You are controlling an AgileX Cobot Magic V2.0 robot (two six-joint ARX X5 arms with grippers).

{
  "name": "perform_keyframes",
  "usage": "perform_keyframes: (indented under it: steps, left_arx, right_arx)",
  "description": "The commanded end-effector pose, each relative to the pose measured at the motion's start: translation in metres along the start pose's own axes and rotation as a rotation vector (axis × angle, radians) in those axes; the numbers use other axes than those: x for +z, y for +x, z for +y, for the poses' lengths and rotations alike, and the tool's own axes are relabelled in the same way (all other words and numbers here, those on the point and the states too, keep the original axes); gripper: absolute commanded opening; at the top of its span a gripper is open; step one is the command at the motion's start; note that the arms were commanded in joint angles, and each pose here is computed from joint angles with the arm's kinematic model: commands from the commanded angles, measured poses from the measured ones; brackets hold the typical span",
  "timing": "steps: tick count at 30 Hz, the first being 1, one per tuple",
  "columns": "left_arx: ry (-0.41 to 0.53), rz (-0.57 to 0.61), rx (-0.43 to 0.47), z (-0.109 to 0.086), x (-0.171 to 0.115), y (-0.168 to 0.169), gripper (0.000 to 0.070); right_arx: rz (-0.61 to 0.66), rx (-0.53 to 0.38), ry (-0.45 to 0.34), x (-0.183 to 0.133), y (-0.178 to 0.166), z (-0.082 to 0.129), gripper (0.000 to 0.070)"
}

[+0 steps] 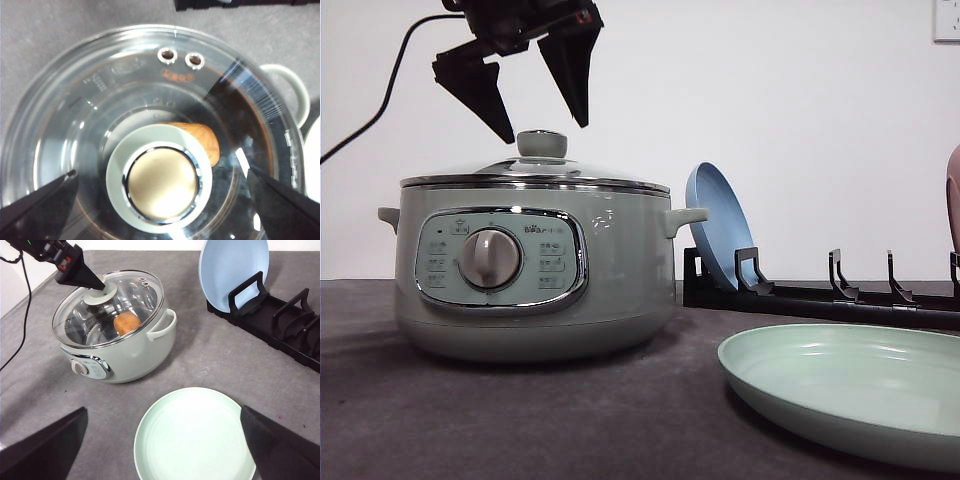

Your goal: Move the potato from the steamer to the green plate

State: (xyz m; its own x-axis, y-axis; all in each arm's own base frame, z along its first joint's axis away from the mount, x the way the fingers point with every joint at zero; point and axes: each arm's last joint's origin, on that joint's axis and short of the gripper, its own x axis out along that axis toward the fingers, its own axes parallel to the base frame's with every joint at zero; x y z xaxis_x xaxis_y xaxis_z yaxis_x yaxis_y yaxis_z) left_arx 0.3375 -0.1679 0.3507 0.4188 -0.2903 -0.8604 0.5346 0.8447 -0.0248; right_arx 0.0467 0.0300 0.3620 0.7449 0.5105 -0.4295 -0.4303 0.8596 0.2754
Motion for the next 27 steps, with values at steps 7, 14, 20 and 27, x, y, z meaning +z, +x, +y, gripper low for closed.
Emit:
perform_keyframes:
  steps: [7, 14, 20, 27]
  left_arx:
    - [0.006, 0.033, -0.002, -0.0003, 0.0048, 0.0137, 0.0501]
    - [0.006, 0.040, -0.003, -0.0003, 0.0041, 0.0138, 0.0201]
    - [-0.028, 0.044, -0.003, -0.0003, 0.0037, 0.0137, 0.0000]
    - [-0.045, 0.026, -0.001, -0.0006, 0.0069, 0.0077, 0.0000]
  right_arx:
    - [-0.022, 0.010, -0.015, 0.0040, -0.0025, 0.0016, 0.0618]
    - [-0.022, 0.009, -0.015, 0.0041, -0.0024, 0.0015, 0.0618]
    - [-0.022, 0.009, -0.017, 0.0041, -0.0025, 0.0015, 0.0618]
    - [-0.022, 0.009, -0.028, 0.0041, -0.0025, 0.0015, 0.0618]
